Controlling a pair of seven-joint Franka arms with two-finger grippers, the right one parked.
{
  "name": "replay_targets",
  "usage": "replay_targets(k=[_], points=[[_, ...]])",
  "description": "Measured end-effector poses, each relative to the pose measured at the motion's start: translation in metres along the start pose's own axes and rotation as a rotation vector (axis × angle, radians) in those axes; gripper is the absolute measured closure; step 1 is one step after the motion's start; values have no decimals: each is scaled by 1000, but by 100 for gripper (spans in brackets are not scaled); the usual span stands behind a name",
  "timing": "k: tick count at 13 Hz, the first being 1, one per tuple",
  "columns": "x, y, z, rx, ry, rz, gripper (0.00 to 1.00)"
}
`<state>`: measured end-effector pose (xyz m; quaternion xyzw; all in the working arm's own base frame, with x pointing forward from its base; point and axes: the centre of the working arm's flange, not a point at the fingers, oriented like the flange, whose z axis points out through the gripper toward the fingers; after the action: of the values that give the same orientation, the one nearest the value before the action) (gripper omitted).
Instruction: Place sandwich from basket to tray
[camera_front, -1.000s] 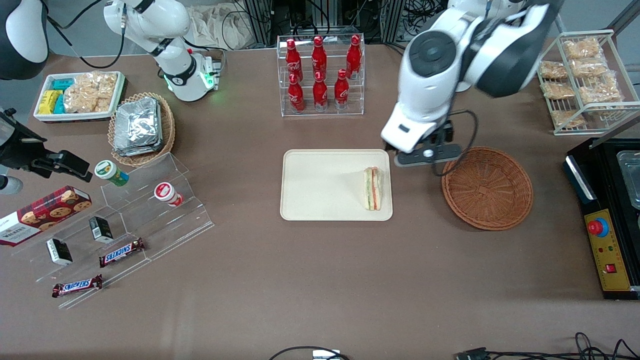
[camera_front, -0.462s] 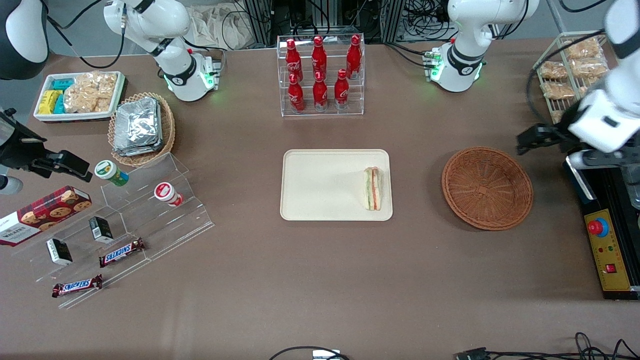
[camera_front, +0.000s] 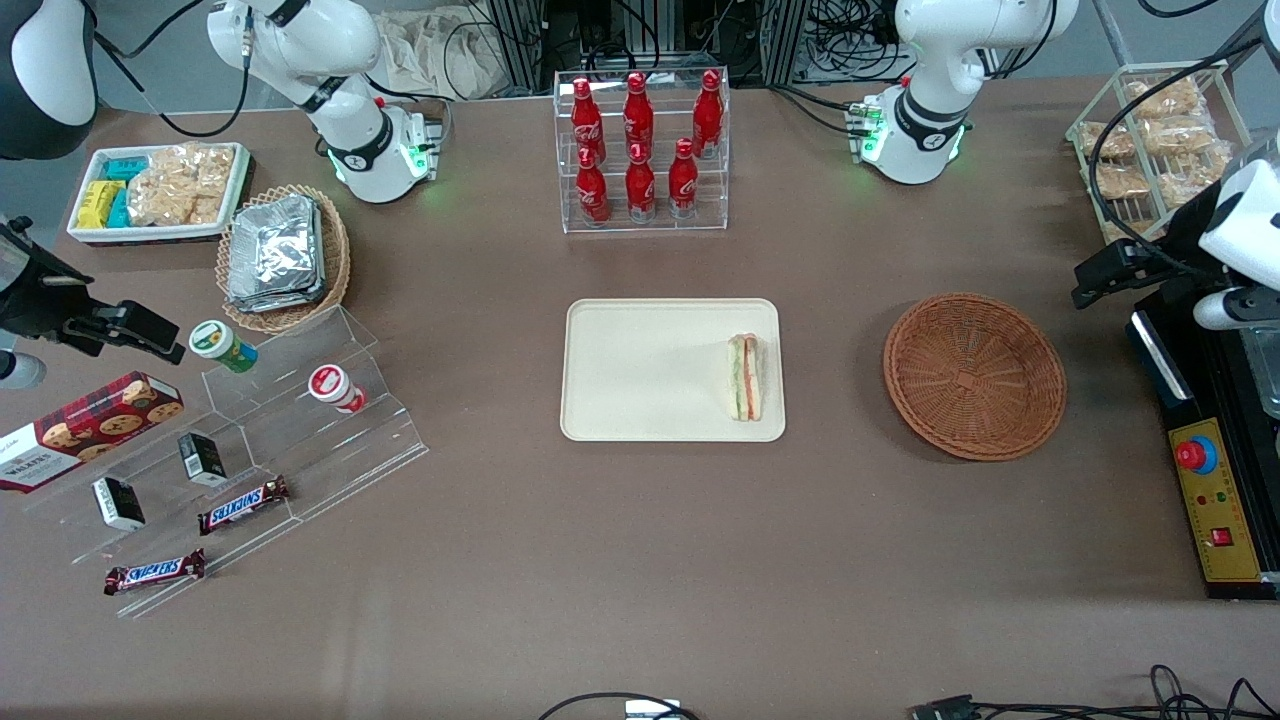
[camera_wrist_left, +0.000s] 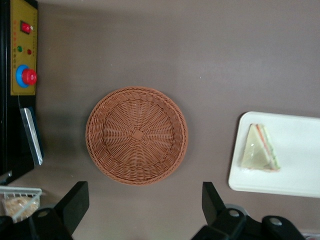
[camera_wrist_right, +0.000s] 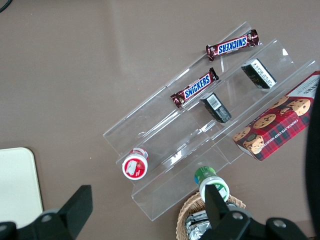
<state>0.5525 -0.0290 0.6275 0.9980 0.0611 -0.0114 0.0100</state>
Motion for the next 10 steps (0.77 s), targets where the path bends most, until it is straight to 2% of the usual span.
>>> replay_targets(k=[2, 7, 10], points=[[0, 11, -4, 0, 1, -59, 0], [-2, 31, 0, 2, -11, -73, 0], [-3, 19, 0, 5, -35, -93, 0]])
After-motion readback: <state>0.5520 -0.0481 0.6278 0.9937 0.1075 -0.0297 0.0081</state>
